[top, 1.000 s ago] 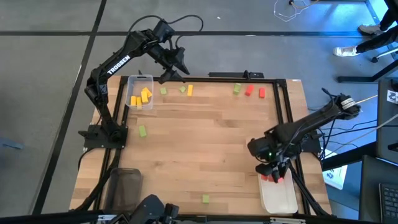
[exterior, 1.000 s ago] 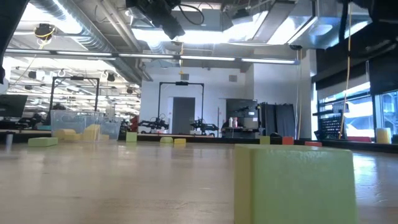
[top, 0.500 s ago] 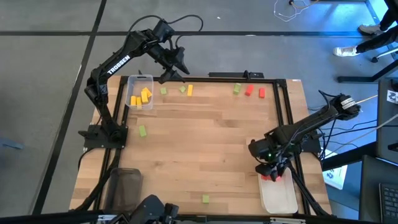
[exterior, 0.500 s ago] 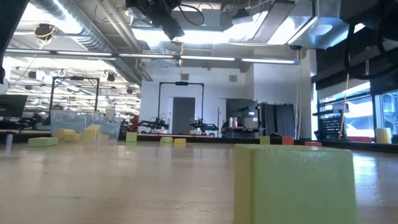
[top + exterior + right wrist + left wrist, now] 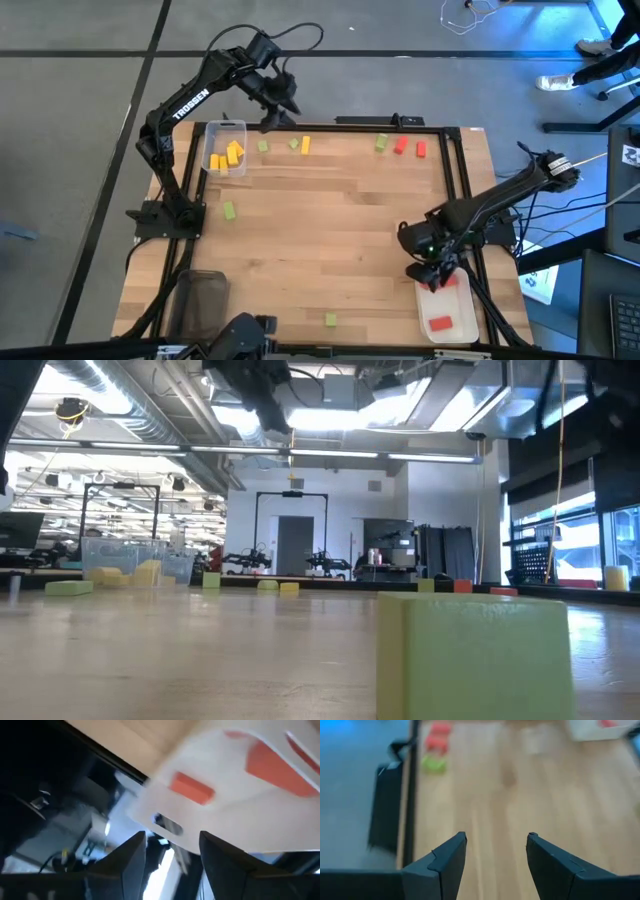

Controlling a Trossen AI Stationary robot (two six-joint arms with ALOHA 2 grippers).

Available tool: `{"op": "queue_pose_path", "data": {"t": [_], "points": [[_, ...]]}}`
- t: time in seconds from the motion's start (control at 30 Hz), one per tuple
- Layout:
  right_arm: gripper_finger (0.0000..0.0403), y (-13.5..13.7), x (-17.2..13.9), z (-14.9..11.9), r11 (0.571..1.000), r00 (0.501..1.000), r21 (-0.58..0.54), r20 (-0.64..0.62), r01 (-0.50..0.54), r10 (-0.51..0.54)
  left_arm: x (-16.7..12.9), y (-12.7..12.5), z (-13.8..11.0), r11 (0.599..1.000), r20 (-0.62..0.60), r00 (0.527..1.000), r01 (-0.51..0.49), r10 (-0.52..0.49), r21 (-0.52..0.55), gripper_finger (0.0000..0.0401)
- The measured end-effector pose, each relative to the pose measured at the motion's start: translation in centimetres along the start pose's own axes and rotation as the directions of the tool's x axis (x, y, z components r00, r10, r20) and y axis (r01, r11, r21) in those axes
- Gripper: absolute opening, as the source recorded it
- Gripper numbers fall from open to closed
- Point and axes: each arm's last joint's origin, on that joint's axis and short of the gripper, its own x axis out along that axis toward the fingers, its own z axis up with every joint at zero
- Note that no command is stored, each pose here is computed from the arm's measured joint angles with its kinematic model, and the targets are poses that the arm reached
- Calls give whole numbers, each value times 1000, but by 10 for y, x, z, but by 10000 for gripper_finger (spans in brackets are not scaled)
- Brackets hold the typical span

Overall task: Sort & place blocks by color
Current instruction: Put the green block into the black bin

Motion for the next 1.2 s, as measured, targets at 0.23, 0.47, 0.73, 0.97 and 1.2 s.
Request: {"op": "queue_pose_path", "data": {"t": [0.23,0.47,0.73,0.97,1.2], "points": [[185,37,-52,-30,1000,922,-14,388,-5,10,0,1,-6,981,-116,989,-111,93,-158,195],[185,54,-97,-55,1000,641,-29,768,-4,25,11,-4,-15,961,-186,982,-85,36,-262,195],[185,63,-124,-66,997,375,-59,924,-56,76,19,-3,-23,933,-233,972,-123,43,-338,195],[185,55,-144,-50,993,254,40,967,-111,-10,18,1,-27,899,-334,928,-279,163,-338,195],[185,43,-167,-33,994,208,106,973,-23,-99,31,13,-36,875,-450,862,-387,232,-291,195]]}}
